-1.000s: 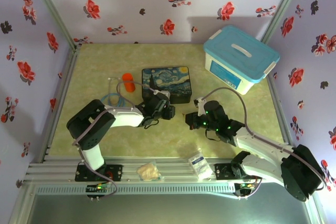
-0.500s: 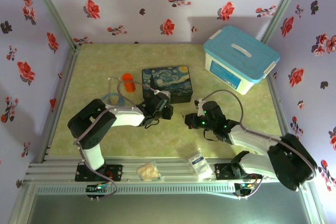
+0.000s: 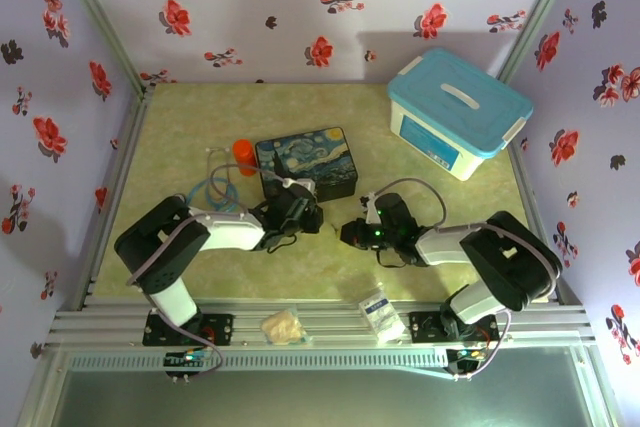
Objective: Unlock a padlock with a key
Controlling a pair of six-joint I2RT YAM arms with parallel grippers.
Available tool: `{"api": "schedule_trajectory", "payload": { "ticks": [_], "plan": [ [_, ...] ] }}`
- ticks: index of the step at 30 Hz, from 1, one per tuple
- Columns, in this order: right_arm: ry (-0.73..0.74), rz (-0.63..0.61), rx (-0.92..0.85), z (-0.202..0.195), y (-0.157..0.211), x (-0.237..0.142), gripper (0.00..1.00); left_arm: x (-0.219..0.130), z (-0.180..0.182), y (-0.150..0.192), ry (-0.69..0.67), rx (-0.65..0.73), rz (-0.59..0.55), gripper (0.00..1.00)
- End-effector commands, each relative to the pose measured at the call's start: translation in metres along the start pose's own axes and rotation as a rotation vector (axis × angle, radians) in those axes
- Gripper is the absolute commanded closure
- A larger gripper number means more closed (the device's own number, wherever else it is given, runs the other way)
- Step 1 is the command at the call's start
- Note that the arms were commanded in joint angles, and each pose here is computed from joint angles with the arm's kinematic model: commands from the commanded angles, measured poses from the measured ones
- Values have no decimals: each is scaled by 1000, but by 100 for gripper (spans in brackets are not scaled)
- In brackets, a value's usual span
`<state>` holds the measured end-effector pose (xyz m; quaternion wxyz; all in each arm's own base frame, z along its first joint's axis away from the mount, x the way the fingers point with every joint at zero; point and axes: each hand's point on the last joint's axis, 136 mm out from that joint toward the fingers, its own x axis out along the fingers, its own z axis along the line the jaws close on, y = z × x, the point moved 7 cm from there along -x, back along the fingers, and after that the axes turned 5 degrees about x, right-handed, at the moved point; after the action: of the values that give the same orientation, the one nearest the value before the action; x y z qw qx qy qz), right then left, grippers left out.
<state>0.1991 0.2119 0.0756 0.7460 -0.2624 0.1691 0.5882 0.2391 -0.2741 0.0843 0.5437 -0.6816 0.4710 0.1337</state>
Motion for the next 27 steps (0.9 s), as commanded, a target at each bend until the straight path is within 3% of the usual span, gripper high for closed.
{"api": "schedule_trajectory", "payload": {
  "ticks": [1,12,27],
  "plan": [
    [-50,6,-9,10,-3,5,100,-11,-8,-16,65,-79,-98,83],
    [-136,25,-18,26,-7,18,100,-18,-11,-24,111,-155,-168,83],
    [-181,54,37,21,-6,33,100,-17,-10,-21,124,-183,-172,84]
  ]
}}
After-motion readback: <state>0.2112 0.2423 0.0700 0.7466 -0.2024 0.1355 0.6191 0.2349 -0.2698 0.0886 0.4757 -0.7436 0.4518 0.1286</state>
